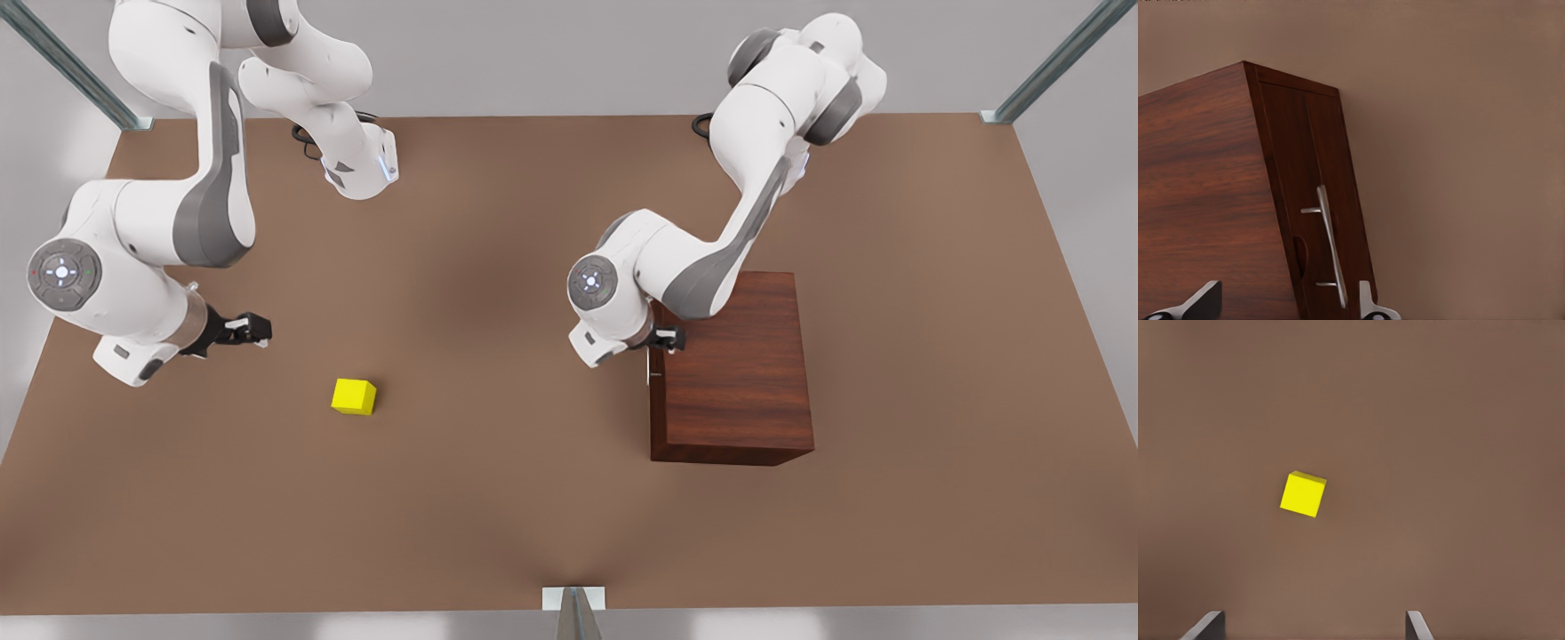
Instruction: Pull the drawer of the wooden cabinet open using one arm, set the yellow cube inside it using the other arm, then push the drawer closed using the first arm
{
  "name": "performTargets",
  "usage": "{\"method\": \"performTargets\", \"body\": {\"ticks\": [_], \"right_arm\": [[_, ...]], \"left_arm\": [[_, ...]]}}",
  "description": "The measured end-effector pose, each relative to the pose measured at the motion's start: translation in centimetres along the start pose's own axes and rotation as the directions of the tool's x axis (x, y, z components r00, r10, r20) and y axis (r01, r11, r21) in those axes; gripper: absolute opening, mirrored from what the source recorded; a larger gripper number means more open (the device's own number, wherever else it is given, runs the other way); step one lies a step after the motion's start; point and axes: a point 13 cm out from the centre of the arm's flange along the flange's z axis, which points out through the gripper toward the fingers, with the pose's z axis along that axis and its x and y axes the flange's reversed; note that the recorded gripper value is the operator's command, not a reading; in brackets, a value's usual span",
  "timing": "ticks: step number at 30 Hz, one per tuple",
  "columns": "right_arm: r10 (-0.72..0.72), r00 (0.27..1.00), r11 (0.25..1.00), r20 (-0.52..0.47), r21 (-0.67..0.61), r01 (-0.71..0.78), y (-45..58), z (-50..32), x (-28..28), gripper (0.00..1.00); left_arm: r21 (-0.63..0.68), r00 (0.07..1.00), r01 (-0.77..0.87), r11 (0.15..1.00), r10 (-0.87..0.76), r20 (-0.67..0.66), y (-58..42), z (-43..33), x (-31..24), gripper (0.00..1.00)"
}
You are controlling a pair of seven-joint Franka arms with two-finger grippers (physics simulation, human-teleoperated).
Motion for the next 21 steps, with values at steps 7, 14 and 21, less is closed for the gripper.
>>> {"method": "performTargets", "body": {"ticks": [7,14,21], "right_arm": [[-0.010,1.000,1.000,-0.001,0.000,0.010,-0.1,0.5,-0.3,1.00],[-0.016,1.000,1.000,0.000,0.000,0.016,-0.3,0.8,-0.4,1.00],[-0.020,1.000,1.000,0.001,0.000,0.020,-0.3,1.1,-0.5,1.00]], "left_arm": [[0.000,0.994,0.099,0.995,-0.099,0.049,-4.3,1.3,-0.1,1.00],[-0.040,0.973,0.227,0.973,-0.225,0.051,-4.0,3.7,-0.7,1.00],[-0.053,0.950,0.310,0.949,-0.308,0.045,-4.0,5.0,-0.8,0.94]]}}
